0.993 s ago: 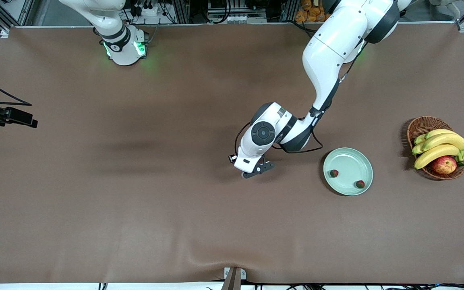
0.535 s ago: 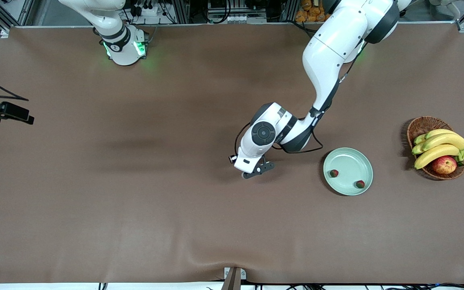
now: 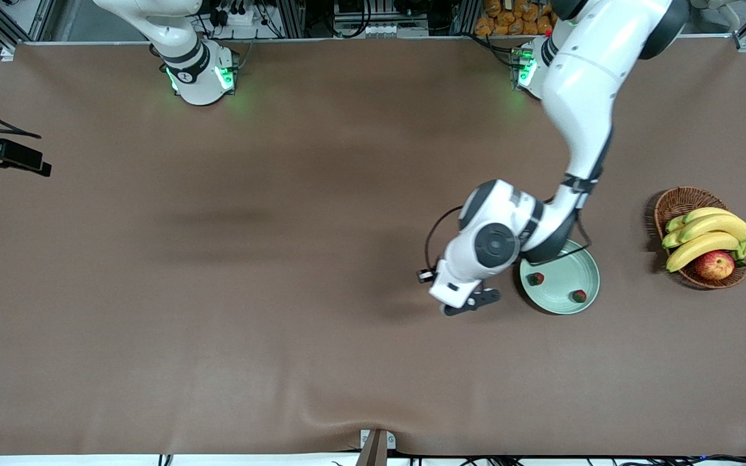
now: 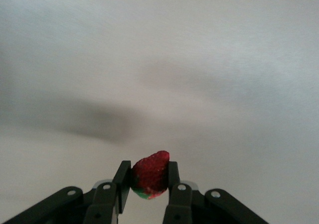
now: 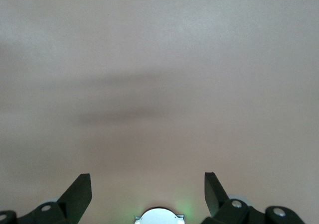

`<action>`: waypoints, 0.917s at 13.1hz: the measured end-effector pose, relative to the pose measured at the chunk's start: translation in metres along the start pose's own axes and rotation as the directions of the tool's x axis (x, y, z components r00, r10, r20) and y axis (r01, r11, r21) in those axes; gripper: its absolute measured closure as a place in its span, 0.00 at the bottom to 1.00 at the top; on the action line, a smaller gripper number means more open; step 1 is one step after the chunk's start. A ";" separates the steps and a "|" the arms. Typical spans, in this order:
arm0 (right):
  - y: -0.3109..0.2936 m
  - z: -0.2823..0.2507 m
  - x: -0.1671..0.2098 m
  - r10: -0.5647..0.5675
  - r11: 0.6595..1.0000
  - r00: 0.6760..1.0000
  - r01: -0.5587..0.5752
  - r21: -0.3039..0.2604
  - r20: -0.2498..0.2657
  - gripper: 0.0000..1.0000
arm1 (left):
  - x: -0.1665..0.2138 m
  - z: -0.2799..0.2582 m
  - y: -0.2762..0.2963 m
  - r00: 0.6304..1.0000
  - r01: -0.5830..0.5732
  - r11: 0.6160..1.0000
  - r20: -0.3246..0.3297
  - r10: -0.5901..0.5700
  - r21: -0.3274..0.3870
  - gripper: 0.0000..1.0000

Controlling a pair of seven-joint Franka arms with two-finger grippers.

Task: Collect all strawberries into plate
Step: 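Move the left gripper over the plate and release the strawberry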

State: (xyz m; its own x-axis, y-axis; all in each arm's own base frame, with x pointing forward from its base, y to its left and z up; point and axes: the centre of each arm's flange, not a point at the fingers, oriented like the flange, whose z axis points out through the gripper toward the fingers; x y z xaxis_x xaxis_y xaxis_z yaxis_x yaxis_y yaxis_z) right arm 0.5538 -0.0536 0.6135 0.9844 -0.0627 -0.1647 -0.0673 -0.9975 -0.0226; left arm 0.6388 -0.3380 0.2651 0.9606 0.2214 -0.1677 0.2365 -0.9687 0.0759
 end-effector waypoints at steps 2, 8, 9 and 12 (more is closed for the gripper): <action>-0.003 0.000 0.000 -0.006 1.000 1.000 0.006 -0.027 0.001 0.00 | 0.019 -0.013 -0.041 0.995 -0.084 0.996 0.053 0.082 0.032 0.66; -0.017 0.015 0.005 -0.005 0.999 1.000 0.006 -0.049 0.017 0.00 | 0.062 -0.024 -0.137 0.957 -0.274 0.961 0.110 0.270 0.029 0.66; -0.017 0.015 0.005 -0.004 0.999 1.000 0.005 -0.049 0.016 0.00 | 0.072 -0.026 -0.160 0.944 -0.314 0.949 0.115 0.309 0.036 0.66; -0.017 0.014 0.005 0.012 0.999 1.000 -0.012 -0.049 0.007 0.00 | 0.090 -0.024 -0.214 0.924 -0.363 0.931 0.140 0.356 0.027 0.66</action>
State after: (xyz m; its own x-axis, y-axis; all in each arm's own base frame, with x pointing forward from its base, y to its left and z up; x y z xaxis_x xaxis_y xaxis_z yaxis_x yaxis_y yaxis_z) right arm 0.5580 -0.0361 0.5991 0.9822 -0.0747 -0.1723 -0.0710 -0.9971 0.0275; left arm 0.6782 -0.1079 0.2575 0.9512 -0.1565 -0.2659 -0.1328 -0.9856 0.1052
